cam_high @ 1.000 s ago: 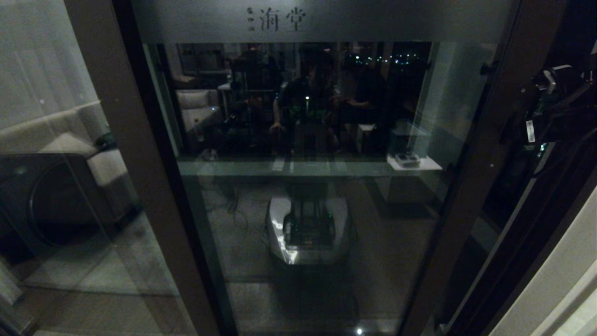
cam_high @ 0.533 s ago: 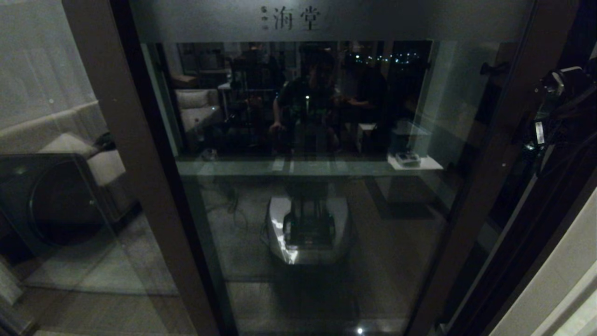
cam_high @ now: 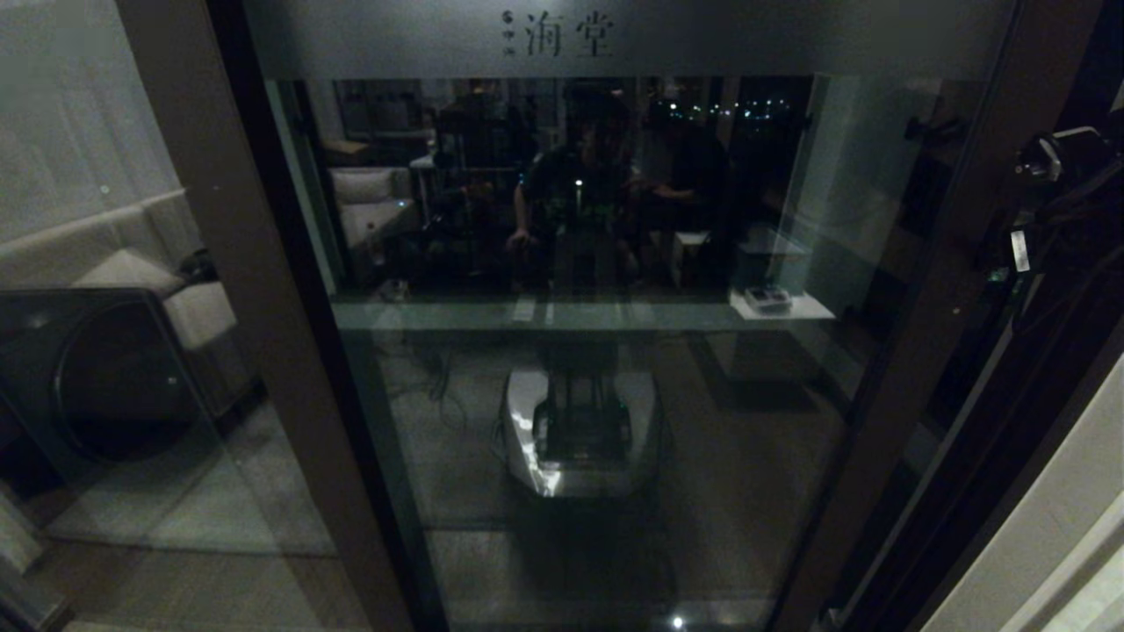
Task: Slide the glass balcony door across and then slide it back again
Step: Close the slid door
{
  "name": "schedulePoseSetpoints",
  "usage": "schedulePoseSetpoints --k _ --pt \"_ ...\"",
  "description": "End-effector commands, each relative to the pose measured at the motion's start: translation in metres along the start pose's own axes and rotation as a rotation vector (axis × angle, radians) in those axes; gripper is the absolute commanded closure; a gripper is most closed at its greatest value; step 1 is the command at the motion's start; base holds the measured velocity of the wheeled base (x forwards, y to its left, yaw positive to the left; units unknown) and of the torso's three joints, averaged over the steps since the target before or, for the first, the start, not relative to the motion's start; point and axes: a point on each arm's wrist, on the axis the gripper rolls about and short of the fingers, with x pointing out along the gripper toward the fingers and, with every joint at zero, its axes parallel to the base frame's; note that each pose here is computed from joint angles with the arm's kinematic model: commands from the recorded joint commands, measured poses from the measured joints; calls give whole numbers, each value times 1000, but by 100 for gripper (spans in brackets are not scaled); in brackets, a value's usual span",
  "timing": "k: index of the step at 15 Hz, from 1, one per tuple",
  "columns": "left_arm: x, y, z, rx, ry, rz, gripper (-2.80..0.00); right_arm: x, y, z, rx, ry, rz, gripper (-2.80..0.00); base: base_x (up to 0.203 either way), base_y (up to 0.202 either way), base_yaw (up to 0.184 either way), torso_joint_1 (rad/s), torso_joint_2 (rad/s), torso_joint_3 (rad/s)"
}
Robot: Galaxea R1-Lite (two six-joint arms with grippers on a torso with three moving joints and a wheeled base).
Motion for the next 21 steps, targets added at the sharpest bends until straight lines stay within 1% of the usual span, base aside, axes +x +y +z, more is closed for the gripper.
schedulePoseSetpoints --k 1,21 --pt "0 0 0 0 1 0 0 0 -3 0 1 -1 -12 -280 0 0 0 0 0 0" --pt "0 0 0 0 1 0 0 8 -25 -8 20 22 -67 -280 0 0 0 0 0 0"
